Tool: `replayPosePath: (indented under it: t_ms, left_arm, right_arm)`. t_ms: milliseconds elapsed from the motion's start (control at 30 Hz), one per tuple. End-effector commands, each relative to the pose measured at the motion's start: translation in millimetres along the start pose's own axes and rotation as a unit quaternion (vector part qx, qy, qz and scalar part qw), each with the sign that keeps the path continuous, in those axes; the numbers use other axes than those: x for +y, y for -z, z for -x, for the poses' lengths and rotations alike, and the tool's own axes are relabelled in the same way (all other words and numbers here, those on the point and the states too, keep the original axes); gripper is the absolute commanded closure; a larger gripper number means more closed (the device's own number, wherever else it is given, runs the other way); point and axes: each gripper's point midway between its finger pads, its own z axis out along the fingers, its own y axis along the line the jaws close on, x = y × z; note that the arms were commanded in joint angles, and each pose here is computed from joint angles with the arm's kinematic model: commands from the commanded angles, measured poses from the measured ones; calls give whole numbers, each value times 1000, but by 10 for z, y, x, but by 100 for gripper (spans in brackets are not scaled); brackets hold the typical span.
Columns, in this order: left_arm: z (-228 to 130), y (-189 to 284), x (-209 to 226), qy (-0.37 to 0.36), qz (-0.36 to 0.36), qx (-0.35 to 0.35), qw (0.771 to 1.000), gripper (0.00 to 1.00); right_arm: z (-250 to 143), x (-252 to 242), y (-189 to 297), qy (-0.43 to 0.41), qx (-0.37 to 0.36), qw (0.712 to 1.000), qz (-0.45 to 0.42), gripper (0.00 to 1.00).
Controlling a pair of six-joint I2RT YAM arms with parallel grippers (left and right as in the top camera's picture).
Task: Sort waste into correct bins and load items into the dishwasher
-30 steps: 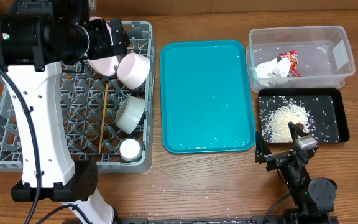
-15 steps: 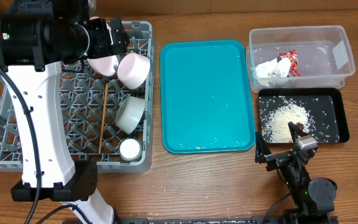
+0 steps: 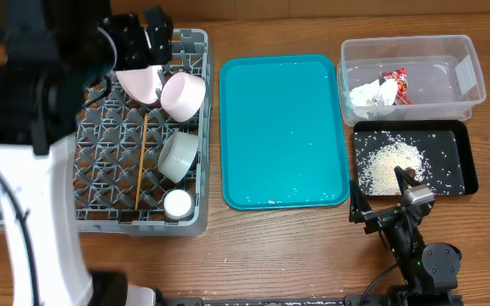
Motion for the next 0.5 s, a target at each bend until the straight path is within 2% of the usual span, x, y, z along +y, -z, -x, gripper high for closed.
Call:
replayPosePath:
  t_ms: [0, 267, 467]
  left_arm:
    - [-104, 133, 36, 0, 6, -29, 1000, 0]
    - [-460, 271, 202, -42, 23, -109, 993, 0]
    - [-1011, 314, 516, -41, 34, -194, 980, 0]
  right_arm:
    - [-16, -31, -1, -1, -3, 1000, -8, 0]
    - [-16, -31, -1, -1, -3, 1000, -8, 0]
    - [-16, -31, -1, -1, -3, 1000, -8, 0]
